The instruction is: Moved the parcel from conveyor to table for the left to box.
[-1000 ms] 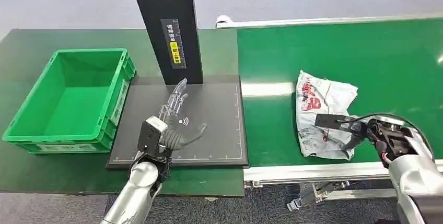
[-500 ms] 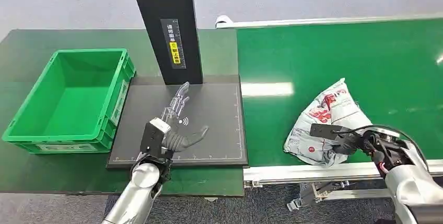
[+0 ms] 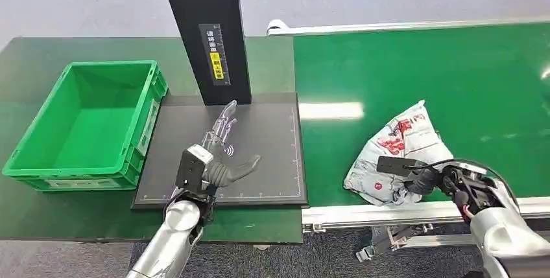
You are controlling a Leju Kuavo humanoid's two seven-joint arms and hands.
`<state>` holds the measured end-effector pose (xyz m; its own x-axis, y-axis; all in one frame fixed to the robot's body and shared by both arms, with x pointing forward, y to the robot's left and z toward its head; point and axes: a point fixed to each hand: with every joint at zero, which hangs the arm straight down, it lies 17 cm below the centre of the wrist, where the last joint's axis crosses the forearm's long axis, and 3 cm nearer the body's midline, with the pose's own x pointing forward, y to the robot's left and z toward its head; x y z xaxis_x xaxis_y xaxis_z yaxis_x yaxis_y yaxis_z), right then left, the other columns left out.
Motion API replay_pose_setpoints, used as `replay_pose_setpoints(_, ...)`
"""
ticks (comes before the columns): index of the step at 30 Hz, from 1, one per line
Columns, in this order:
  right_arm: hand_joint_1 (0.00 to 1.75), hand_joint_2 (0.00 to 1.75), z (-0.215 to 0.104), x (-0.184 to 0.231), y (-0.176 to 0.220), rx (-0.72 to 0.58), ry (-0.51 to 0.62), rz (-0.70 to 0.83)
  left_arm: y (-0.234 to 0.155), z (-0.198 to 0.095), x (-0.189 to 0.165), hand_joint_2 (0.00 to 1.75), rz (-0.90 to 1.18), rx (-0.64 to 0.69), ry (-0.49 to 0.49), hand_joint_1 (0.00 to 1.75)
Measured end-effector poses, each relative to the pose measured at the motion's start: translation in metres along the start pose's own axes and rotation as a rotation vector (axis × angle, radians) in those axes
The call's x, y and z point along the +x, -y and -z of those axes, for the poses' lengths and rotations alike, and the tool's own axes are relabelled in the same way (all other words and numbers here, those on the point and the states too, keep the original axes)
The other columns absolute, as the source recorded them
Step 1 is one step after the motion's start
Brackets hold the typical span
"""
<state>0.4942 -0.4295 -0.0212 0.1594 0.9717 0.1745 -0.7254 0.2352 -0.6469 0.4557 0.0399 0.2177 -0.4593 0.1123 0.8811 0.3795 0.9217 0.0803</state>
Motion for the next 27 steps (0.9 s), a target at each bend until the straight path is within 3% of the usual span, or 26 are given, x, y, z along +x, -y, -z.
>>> replay_pose_setpoints(5, 1.75, 1.75, -0.001, 0.067, 0.083, -0.419, 0.177, 0.094, -0.014, -0.008, 0.009, 1.75, 0.009, 0.064, 0.022, 0.00)
replay_pose_setpoints(10, 1.75, 1.75, -0.051, 0.139, 0.154, -0.820, 0.457, 0.251, -0.026, -0.011, 0.029, 1.75, -0.008, 0.133, 0.073, 0.00)
replay_pose_setpoints(15, 1.75, 1.75, -0.079, 0.163, 0.166, -0.921, 0.566, 0.303, -0.032, -0.011, 0.040, 1.75, -0.022, 0.160, 0.106, 0.00)
replay_pose_setpoints(22, 1.75, 1.75, -0.159, 0.196, 0.167, -1.248, 0.790, 0.271, -0.047, -0.010, 0.049, 1.75, -0.078, 0.241, 0.141, 0.00)
replay_pose_setpoints(27, 1.75, 1.75, -0.209, 0.227, 0.148, -1.440, 0.865, 0.073, -0.086, -0.009, 0.050, 1.75, -0.164, 0.413, 0.150, 0.00)
